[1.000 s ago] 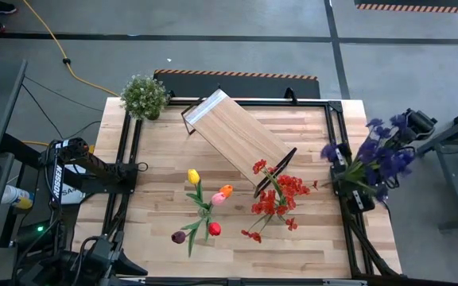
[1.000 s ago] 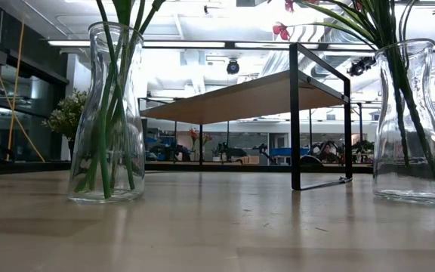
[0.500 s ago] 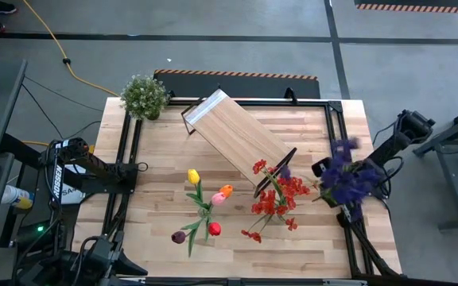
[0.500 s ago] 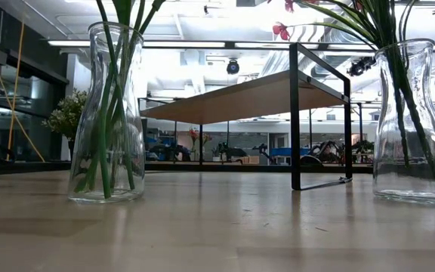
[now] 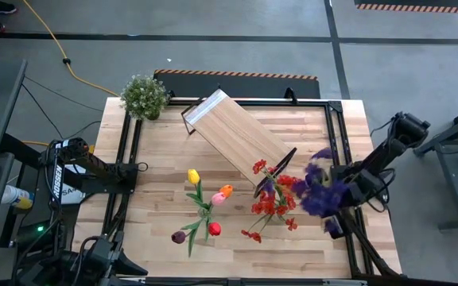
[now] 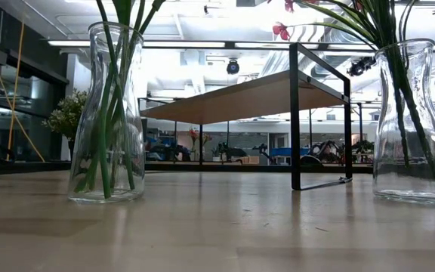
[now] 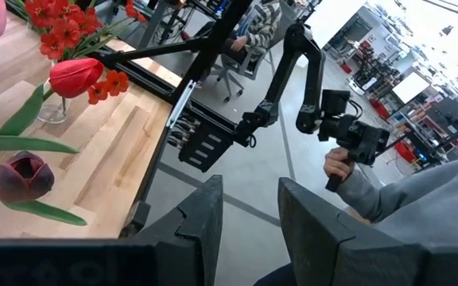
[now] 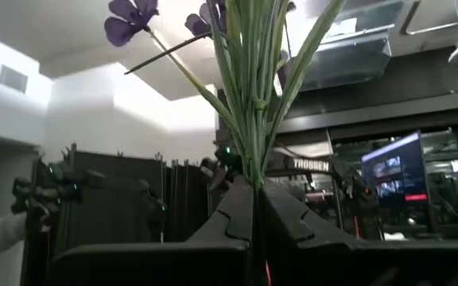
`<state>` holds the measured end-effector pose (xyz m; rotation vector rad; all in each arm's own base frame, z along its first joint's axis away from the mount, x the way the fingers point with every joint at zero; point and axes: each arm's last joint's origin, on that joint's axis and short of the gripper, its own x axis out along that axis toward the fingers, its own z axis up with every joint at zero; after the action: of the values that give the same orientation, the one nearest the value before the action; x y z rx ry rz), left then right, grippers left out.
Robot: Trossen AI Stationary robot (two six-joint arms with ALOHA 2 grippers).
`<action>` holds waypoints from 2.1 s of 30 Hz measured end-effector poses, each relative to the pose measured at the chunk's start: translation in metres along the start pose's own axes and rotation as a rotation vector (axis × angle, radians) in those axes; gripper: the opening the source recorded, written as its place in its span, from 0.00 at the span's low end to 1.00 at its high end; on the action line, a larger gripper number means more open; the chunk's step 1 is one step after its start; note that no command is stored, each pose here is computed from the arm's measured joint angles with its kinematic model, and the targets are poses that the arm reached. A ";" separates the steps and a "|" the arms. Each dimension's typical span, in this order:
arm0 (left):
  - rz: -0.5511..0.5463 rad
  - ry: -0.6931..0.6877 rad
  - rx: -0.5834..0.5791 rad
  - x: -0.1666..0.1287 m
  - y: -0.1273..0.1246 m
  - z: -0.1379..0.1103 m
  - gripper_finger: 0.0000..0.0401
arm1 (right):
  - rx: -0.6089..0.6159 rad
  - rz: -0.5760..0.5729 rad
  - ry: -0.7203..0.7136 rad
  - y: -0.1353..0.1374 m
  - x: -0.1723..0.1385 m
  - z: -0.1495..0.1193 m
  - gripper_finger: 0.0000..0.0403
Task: Pick and place flowers into a vace then onto a shelf
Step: Put the blue flowers into the right transparent vase
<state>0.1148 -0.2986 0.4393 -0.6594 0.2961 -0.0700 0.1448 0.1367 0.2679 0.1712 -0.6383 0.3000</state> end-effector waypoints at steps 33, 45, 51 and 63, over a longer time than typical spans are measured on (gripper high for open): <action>-0.038 0.042 -0.032 0.000 -0.003 0.000 0.39 | -0.089 0.078 -0.022 0.014 0.031 -0.013 0.00; -0.057 0.071 -0.034 0.000 -0.004 -0.001 0.39 | -0.120 -0.009 0.001 0.025 0.030 -0.007 0.00; -0.059 0.072 -0.036 0.000 -0.005 -0.001 0.39 | -0.119 -0.036 0.049 0.017 0.016 -0.013 0.00; -0.057 0.064 -0.040 0.000 -0.005 0.000 0.39 | -0.105 -0.015 0.029 -0.004 -0.012 -0.002 0.00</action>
<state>0.1146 -0.3026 0.4420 -0.7064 0.3408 -0.1403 0.1383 0.1311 0.2585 0.0709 -0.6226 0.2534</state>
